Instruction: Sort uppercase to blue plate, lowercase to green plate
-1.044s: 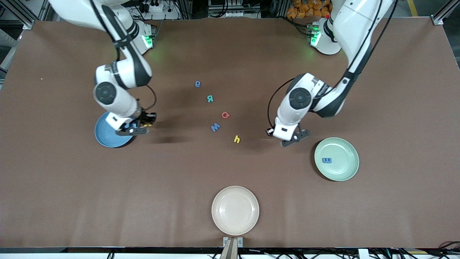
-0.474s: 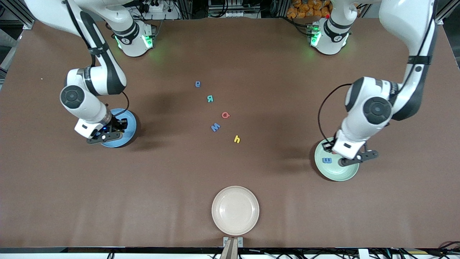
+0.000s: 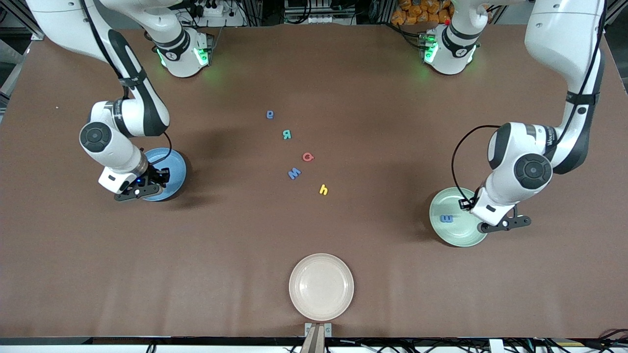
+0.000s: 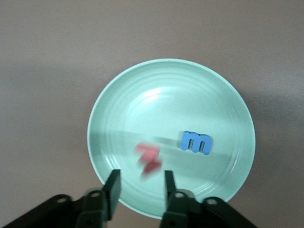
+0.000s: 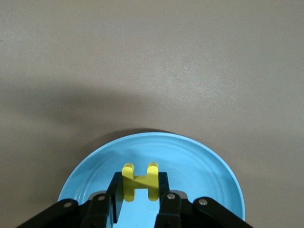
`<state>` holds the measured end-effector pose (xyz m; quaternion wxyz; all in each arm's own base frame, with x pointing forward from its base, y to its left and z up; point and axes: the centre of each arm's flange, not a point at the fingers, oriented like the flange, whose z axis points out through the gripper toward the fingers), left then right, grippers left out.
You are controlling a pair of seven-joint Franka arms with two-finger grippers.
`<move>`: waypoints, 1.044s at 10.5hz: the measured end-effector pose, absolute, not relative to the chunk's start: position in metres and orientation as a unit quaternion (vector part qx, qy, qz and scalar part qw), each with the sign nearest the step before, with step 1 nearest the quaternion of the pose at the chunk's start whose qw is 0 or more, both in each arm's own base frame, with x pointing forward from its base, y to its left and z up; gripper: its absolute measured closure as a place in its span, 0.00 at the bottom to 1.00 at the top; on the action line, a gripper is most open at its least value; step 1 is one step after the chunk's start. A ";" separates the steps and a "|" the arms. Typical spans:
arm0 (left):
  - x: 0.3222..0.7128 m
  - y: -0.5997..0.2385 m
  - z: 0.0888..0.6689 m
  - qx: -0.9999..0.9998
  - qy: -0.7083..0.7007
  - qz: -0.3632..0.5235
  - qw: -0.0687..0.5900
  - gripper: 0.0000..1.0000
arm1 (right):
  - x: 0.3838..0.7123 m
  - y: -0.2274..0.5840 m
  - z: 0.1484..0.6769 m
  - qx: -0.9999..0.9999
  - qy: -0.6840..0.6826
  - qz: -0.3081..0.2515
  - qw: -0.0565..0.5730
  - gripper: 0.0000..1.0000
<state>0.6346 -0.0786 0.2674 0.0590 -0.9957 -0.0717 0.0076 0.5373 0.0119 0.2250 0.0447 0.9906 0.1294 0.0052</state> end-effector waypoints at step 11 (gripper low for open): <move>0.550 -0.354 0.298 -0.999 0.030 -0.018 0.000 0.00 | 0.518 0.123 0.247 0.998 0.040 -0.023 0.033 0.27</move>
